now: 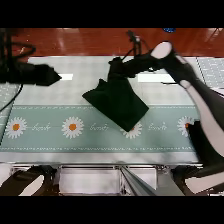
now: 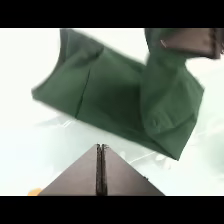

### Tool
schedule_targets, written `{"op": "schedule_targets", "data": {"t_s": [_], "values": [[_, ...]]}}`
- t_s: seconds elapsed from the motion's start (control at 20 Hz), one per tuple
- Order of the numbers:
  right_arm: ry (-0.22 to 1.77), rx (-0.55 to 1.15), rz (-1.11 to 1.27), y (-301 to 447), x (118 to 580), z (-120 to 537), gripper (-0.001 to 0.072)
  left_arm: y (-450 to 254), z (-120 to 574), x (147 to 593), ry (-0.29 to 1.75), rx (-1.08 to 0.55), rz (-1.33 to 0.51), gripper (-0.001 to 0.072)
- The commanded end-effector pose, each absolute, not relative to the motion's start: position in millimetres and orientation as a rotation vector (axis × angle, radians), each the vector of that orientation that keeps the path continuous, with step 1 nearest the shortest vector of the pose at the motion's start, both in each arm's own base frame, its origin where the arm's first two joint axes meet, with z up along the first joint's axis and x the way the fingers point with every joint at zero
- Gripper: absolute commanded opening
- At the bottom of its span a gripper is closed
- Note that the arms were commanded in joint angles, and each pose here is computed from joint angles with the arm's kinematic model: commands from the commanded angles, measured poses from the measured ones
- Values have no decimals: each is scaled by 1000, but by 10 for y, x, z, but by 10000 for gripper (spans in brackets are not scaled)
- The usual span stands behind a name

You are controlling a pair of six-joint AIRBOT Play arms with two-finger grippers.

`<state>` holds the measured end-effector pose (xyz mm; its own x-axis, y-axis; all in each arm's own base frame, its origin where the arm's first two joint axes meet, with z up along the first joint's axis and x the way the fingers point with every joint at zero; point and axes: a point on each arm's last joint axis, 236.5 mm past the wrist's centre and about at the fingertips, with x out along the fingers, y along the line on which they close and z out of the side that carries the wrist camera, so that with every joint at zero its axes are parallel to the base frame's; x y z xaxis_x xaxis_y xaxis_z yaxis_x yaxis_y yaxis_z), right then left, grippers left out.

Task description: Fold the shirts.

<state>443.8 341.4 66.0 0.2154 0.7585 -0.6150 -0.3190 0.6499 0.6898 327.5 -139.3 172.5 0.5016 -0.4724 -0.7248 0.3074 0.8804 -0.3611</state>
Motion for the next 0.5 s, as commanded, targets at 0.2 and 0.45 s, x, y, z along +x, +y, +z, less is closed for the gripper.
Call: {"op": "schedule_targets", "data": {"t_s": [0.2, 0.45], "values": [[1285, 553, 819, 4035, 4360, -30, 368, -1373, 814, 2947, 1057, -303, -427, 20], [1355, 524, 955, 3691, 4064, 498, 409, -1200, 628, 3066, 1049, -340, -355, 20]]}}
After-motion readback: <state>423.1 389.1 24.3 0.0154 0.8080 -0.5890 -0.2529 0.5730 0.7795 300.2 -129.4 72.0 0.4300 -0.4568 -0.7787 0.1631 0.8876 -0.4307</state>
